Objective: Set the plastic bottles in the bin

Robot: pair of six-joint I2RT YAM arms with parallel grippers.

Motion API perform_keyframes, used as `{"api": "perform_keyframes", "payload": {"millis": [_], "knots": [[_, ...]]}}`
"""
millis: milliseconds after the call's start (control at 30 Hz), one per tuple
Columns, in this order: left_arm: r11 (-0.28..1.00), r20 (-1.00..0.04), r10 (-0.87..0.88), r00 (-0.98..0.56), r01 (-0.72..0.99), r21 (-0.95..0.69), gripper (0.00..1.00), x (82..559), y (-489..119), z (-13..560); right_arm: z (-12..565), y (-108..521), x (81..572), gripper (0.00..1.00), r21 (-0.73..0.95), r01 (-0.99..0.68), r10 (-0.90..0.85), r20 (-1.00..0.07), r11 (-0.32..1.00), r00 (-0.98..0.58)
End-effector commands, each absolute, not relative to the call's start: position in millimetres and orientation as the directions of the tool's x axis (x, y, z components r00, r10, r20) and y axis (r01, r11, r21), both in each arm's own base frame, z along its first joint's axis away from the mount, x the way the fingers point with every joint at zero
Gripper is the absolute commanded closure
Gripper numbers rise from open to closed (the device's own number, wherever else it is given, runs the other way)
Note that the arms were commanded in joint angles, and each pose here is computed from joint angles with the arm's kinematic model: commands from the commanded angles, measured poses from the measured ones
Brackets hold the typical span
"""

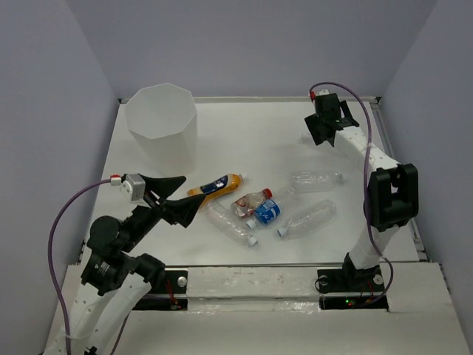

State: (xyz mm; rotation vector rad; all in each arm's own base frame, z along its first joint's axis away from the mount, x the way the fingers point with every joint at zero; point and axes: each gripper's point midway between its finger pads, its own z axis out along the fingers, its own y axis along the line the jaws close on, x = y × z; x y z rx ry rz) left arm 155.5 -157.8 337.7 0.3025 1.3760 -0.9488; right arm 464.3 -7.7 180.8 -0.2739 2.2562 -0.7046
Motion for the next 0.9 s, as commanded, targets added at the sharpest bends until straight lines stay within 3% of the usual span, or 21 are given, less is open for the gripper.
{"api": "perform_keyframes", "payload": {"millis": [0, 200, 600, 733, 867], "knots": [[0.611, -0.918, -0.393, -0.060, 0.729, -0.309, 0.01, 156.1, -158.9, 351.9, 177.5, 2.3, 479.2, 0.00, -0.603, -0.081, -0.483, -0.543, 0.793, -0.687], [0.612, -0.924, -0.374, -0.084, 0.726, -0.314, 0.01, 162.7, -163.8, 345.9, 152.6, 26.6, 496.2, 0.00, -0.579, -0.256, -0.580, -0.486, 0.774, -0.654], [0.636, -0.930, -0.343, -0.130, 0.696, -0.332, 0.01, 178.4, -169.0, 332.8, 83.7, 41.3, 546.5, 0.01, -0.540, -0.394, -0.642, -0.412, 0.743, -0.646], [0.643, -0.932, -0.334, -0.143, 0.688, -0.336, 0.01, 183.2, -170.3, 329.2, 79.5, 34.1, 553.5, 0.12, -0.530, -0.403, -0.643, -0.417, 0.747, -0.643], [0.652, -0.932, -0.328, -0.153, 0.677, -0.341, 0.01, 187.8, -170.2, 325.7, 80.8, 12.5, 557.5, 0.15, -0.528, -0.378, -0.622, -0.424, 0.760, -0.658]]}}
